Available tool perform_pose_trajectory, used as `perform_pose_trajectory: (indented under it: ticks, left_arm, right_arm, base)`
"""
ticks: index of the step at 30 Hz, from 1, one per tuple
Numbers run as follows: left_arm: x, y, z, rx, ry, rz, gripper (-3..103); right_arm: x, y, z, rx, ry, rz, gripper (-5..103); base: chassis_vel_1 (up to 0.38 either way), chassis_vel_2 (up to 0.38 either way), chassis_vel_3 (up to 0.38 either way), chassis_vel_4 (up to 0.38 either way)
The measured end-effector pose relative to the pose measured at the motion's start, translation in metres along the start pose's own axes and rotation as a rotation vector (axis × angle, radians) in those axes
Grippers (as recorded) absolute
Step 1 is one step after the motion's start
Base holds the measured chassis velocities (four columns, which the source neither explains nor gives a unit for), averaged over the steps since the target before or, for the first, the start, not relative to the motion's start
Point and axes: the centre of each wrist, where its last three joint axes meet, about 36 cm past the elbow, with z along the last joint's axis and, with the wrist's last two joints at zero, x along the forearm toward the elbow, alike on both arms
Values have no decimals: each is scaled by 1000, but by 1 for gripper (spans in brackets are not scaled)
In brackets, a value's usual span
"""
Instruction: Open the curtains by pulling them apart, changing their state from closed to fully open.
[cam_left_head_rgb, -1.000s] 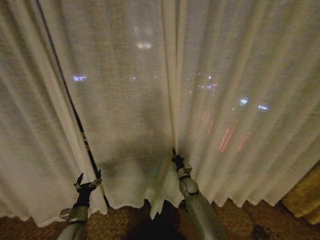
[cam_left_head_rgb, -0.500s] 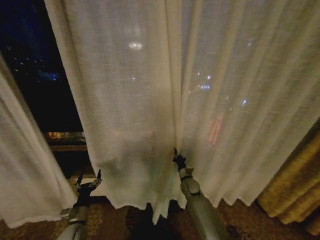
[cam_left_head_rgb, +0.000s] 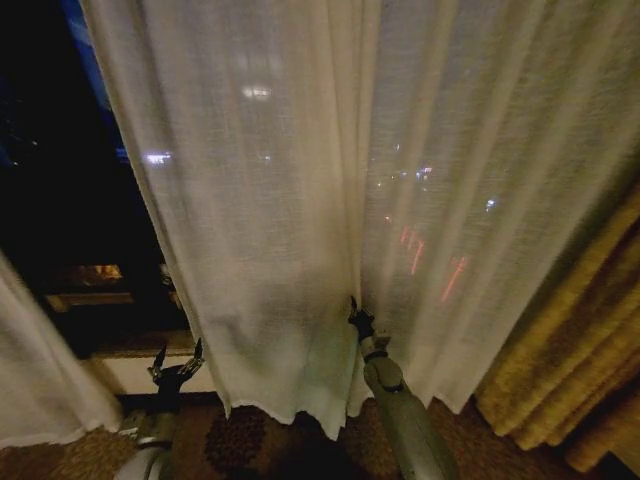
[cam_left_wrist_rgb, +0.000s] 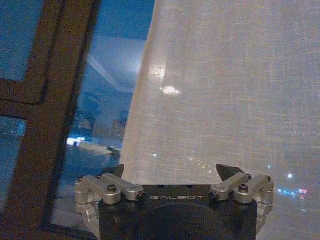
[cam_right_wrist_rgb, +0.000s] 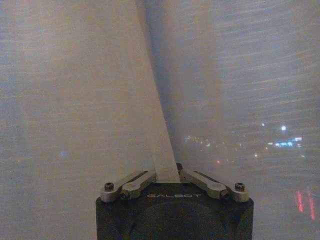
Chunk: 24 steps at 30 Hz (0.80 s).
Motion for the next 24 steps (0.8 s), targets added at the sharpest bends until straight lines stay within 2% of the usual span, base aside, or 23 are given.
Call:
perform_pose_trajectory:
  ticks: [24]
  left_arm:
    - [0, 0, 0, 0, 0, 0, 100]
  right_arm:
    - [3, -8, -3, 3, -4, 11, 0]
  base:
    - [-355, -357, 353, 355]
